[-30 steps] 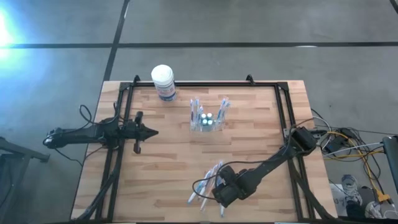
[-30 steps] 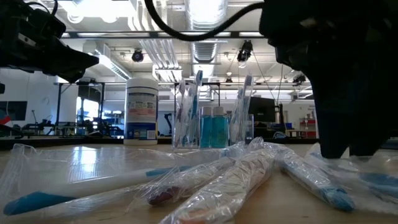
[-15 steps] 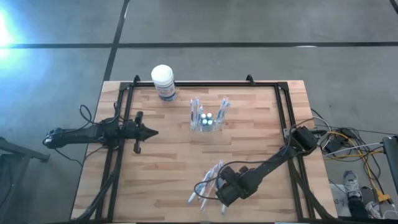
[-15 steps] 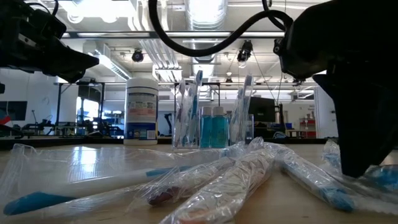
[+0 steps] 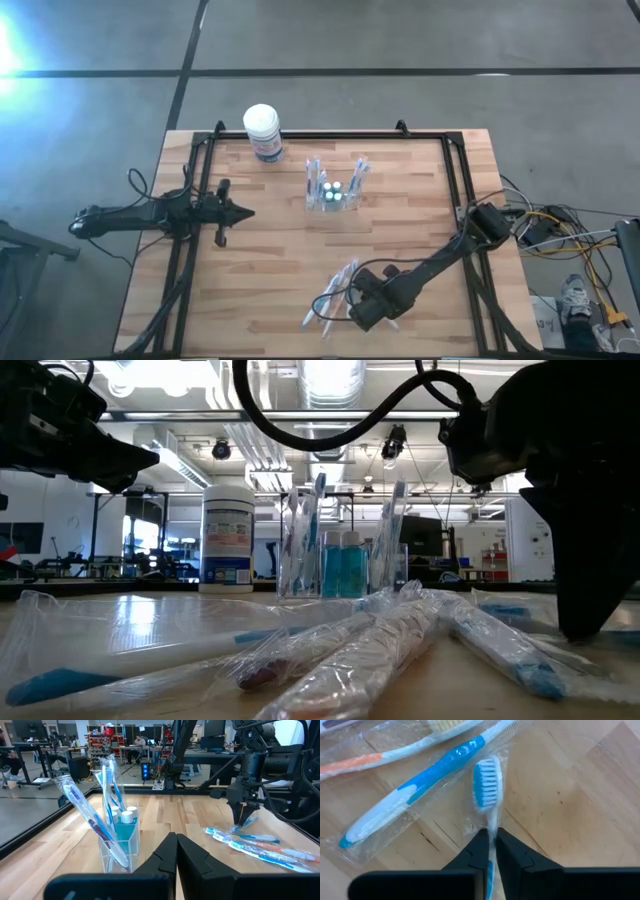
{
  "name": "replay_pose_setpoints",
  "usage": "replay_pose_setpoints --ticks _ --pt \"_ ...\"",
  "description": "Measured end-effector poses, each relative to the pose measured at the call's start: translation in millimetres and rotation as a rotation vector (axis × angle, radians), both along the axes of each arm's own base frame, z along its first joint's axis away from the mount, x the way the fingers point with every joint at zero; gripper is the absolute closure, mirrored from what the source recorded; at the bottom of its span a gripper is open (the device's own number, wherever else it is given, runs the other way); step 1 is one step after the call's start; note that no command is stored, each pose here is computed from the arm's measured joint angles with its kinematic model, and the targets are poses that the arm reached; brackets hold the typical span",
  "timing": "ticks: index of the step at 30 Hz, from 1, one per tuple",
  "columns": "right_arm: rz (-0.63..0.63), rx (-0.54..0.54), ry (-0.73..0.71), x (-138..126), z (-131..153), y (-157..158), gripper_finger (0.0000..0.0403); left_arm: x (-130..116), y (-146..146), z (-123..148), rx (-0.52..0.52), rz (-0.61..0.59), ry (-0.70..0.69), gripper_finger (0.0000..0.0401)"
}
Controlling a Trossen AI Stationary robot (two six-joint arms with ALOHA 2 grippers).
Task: Pick & Place toothbrushing station
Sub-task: Put the blue toothbrush into the transparent bin organizer
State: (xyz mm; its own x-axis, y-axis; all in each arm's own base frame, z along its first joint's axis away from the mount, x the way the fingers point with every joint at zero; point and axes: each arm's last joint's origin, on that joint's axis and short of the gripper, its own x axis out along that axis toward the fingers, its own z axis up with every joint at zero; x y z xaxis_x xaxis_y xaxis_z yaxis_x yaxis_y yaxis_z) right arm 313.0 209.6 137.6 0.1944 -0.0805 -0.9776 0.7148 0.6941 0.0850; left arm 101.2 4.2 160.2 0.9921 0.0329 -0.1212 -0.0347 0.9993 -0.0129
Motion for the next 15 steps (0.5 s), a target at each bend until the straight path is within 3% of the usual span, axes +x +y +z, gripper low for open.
replay_pose_setpoints --ticks 4,8,15 --pt "0.019 0.013 -0.015 -0.8 8.0 -0.8 0.0391 0.0 0.0 0.0 0.0 0.0 0.0 0.0392" --pt "0.044 0.028 -0.087 -2.9 33.5 -3.0 0.0393 0.0 0.0 0.0 0.0 0.0 0.0 0.0392" --pt "0.089 -0.101 -0.296 -13.7 80.2 -9.4 0.0395 0.0 0.0 0.0 0.0 0.0 0.0 0.0392"
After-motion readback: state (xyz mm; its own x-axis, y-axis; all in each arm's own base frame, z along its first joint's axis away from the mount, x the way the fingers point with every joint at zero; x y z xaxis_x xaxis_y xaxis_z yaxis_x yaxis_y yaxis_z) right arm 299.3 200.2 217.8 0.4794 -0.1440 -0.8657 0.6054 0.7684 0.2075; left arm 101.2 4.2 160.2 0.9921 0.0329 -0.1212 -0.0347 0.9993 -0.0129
